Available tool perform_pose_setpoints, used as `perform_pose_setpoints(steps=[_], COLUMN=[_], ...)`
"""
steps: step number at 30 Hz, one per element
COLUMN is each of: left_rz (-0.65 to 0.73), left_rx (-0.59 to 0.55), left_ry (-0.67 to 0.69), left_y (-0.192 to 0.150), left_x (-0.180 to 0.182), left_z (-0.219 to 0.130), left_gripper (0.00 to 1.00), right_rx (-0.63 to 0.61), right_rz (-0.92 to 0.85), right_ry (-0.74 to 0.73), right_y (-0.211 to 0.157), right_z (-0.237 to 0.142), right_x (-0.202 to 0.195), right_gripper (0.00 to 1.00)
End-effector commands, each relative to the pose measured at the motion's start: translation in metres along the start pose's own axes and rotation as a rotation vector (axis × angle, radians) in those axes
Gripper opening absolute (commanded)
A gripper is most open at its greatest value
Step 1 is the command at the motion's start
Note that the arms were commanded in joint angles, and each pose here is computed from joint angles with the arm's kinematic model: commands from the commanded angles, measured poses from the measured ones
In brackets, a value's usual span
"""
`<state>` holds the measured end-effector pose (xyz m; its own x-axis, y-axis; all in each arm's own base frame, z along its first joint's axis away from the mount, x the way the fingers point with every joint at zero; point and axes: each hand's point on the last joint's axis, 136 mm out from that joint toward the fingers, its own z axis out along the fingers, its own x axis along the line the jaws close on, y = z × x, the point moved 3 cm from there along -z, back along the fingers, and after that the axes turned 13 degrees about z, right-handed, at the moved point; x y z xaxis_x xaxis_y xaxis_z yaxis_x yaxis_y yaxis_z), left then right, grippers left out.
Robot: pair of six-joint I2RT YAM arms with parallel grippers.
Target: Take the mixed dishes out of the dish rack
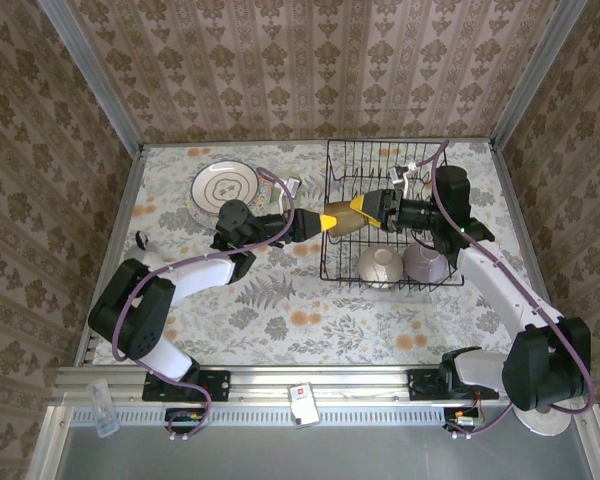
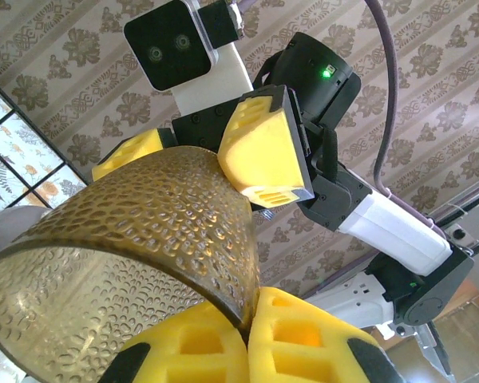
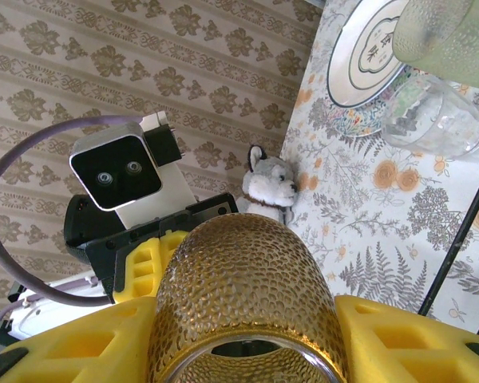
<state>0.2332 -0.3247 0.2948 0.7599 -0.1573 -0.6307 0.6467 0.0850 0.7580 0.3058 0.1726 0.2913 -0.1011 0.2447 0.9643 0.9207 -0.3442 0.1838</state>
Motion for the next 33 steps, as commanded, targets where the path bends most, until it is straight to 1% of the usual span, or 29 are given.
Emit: perform_pose_setpoints(steps=[1,5,8,9,10,14,16,17,21,26,29,32,33], left_rz=[0.123,0.119,0.118,0.117,0.115,0.105,0.099,0.097,0.099,0.097,0.09,0.159,0.181], left_rx=[-0.021,-0.022,-0.021,-0.021,-0.02,-0.018,-0.021,-0.021,-0.022,-0.015,0.03,0.075,0.107], left_ry=[-0.109,-0.104,-0.103,-0.102,-0.1,-0.093,-0.087,-0.085,-0.077,-0.016,0.101,0.242,0.319], left_y=[0.017,0.016,0.016,0.016,0.016,0.015,0.016,0.017,0.021,0.028,0.029,0.032,0.031], left_x=[-0.033,-0.031,-0.03,-0.029,-0.028,-0.023,-0.02,-0.02,-0.017,-0.011,0.0,-0.006,-0.006], left_z=[0.011,0.011,0.011,0.011,0.012,0.012,0.012,0.012,0.011,0.004,-0.005,-0.019,-0.026], left_gripper=[0.0,0.0,0.0,0.0,0.0,0.0,0.0,0.0,0.0,0.0,0.0,0.0,0.0], right_rx=[-0.017,-0.014,-0.008,-0.006,-0.005,-0.004,-0.006,-0.007,-0.025,-0.105,-0.178,-0.222,-0.233], right_rz=[0.015,0.013,0.004,0.002,-0.004,-0.025,-0.042,-0.051,-0.079,-0.129,-0.174,-0.22,-0.228], right_ry=[-0.042,-0.037,-0.026,-0.022,-0.017,-0.001,0.01,0.012,-0.011,-0.076,-0.133,-0.152,-0.158], right_y=[-0.001,-0.001,-0.003,-0.003,-0.004,-0.007,-0.009,-0.01,-0.012,-0.013,-0.013,-0.017,-0.018], right_z=[0.003,0.003,0.002,0.002,0.002,-0.002,-0.005,-0.006,-0.012,-0.025,-0.038,-0.048,-0.051], right_x=[-0.017,-0.017,-0.013,-0.013,-0.011,-0.003,0.003,0.005,0.01,0.015,0.02,0.029,0.03], right_gripper=[0.36,0.38,0.45,0.5,0.58,0.82,0.96,1.0,1.0,1.0,1.0,1.0,1.0])
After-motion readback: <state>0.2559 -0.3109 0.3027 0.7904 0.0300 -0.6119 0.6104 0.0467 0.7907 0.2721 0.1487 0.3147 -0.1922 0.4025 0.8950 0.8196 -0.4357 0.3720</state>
